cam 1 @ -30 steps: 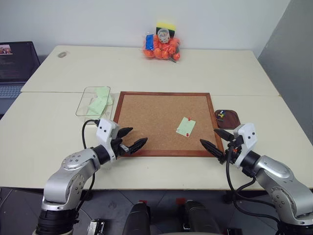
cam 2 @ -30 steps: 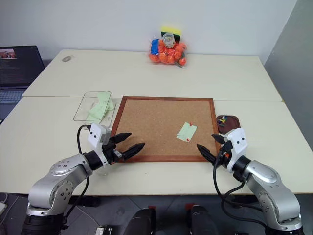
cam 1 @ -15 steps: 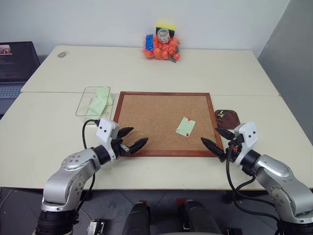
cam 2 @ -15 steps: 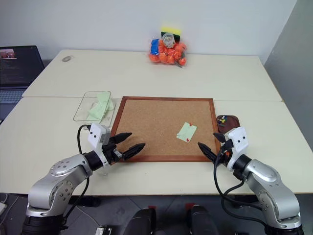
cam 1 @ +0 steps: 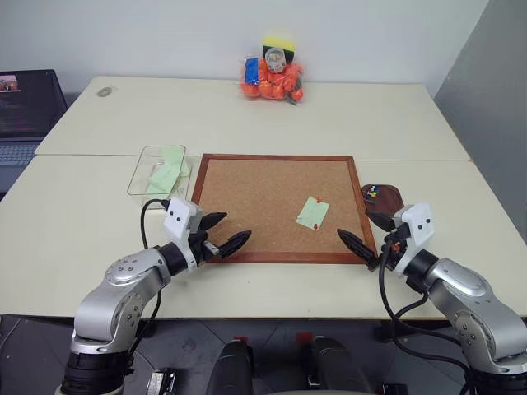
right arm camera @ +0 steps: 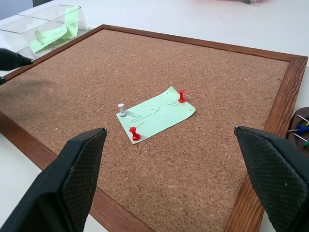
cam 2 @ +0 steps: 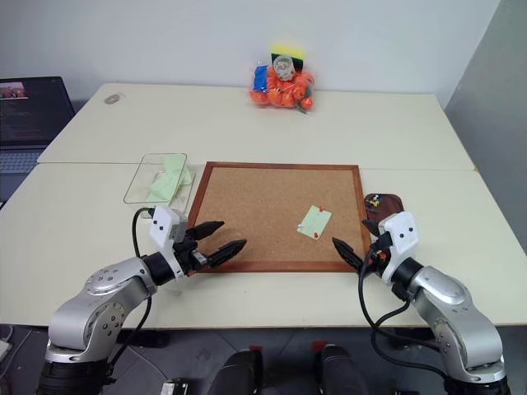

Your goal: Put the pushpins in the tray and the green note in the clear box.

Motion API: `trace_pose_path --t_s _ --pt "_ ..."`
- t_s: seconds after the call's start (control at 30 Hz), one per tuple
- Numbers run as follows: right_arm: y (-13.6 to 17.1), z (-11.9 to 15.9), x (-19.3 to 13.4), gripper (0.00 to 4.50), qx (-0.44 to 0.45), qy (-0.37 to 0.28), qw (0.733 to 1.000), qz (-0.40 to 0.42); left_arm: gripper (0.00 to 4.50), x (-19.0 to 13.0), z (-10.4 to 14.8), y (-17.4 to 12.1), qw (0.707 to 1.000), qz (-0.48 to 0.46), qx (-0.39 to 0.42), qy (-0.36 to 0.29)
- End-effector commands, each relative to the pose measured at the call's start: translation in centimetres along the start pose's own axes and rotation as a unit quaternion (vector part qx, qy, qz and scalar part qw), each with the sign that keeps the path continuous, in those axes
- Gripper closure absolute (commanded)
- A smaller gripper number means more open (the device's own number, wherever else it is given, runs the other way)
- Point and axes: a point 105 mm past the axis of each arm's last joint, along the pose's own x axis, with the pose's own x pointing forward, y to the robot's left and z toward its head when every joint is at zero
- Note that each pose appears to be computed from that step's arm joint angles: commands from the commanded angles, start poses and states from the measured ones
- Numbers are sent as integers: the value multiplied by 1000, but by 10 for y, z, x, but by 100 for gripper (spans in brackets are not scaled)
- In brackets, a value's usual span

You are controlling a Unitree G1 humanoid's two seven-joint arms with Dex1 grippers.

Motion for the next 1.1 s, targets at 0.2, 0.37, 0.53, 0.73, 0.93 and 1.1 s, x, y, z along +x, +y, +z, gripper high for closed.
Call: trace_pose_path --t_s 0.2,0.37,0.53,0.73,0.93,1.1 --pt "5 12 16 0 -34 -15 999 32 148 20 17 -8 995 -78 63 -26" --pt "4 12 31 0 -43 -11 998 50 237 35 6 -2 991 -113 77 -14" --pt "1 8 50 0 -45 -7 998 53 327 52 0 -2 987 -137 87 -13" --pt "-3 4 78 0 -42 -13 998 45 437 67 -9 -4 984 -160 84 -9" --pt "-8 3 92 0 -28 -20 999 28 444 72 -28 -7 983 -166 81 10" --pt "-8 2 100 0 -22 -23 999 28 444 73 -51 -7 982 -165 82 49"
